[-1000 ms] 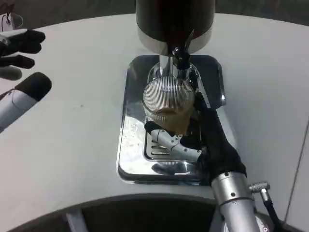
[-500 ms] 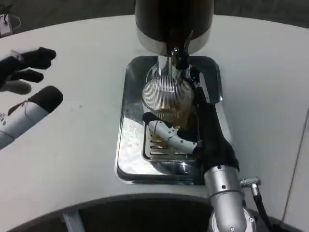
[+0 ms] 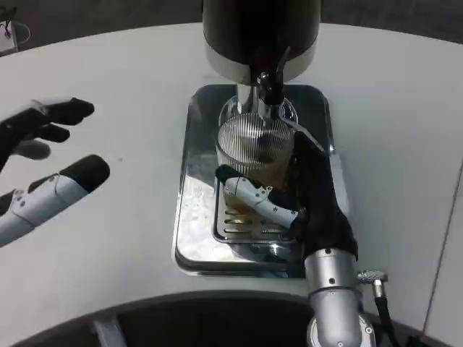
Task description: Grasp the cup under the faucet to collect the drink, then remove the cup.
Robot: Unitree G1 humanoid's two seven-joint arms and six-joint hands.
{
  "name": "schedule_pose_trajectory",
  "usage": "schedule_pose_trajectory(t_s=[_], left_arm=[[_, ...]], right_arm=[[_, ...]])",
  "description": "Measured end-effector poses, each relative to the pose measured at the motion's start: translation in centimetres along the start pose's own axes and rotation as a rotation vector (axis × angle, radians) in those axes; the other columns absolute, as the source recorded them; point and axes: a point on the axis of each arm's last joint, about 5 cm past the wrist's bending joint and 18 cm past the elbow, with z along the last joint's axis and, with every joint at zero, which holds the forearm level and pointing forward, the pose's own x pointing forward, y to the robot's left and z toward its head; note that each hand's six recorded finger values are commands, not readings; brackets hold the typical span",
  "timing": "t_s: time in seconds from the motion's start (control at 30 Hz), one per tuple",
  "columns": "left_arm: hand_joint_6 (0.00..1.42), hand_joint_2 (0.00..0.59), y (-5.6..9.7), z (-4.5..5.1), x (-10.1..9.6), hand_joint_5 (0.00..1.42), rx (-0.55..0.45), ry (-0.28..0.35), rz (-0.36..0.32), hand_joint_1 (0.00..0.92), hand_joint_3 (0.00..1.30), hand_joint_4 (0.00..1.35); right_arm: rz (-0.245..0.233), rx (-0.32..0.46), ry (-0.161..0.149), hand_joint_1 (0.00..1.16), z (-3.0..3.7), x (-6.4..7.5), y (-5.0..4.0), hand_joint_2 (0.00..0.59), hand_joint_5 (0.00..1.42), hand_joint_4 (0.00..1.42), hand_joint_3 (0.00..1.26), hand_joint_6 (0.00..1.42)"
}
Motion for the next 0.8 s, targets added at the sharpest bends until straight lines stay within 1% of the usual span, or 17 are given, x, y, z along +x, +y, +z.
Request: schedule_pose_trajectory(t_s=[0.07,0.2,0.27,0.43,0.53,0.67,0.8], left_arm=[[0.37,0.057,-0.3,-0.18,0.1,0.29,0.005,0.003,-0.017,0.0,0.32,0.25],[0.37,0.057,-1.3,-0.58,0.5,0.29,0.004,0.021,-0.067,0.0,0.31,0.25],[0.37,0.057,-1.9,-0.61,0.6,0.29,0.004,0.018,-0.089,0.0,0.31,0.24],[0.36,0.056,-2.7,-0.76,0.9,0.28,-0.018,0.012,-0.127,0.0,0.3,0.23],[0.36,0.056,-3.0,-0.93,1.3,0.28,-0.027,0.013,-0.139,0.0,0.3,0.23],[0.36,0.059,-3.5,-1.17,1.9,0.28,-0.037,0.016,-0.156,0.0,0.3,0.22],[0.35,0.06,-3.6,-1.22,2.3,0.28,-0.025,0.014,-0.155,0.0,0.3,0.22]], right_arm=[[-0.008,0.004,-0.003,0.89,0.01,0.0,0.02,0.212,0.52,0.49,0.39,0.56],[-0.023,0.008,-0.002,0.9,-0.05,-0.2,0.18,0.214,0.56,0.52,0.42,0.63],[-0.033,0.012,-0.002,0.9,-0.12,-0.3,0.22,0.215,0.63,0.58,0.46,0.77],[-0.063,0.031,0.001,0.9,-0.23,-0.8,0.16,0.215,0.79,0.71,0.59,1.0],[-0.083,0.039,0.005,0.9,-0.27,-1.1,0.04,0.215,0.84,0.75,0.61,1.05],[-0.119,0.052,0.011,0.9,-0.31,-1.8,-0.31,0.215,0.93,0.83,0.67,1.13],[-0.133,0.058,0.016,0.91,-0.33,-2.1,-0.52,0.208,1.02,0.91,0.72,1.22]])
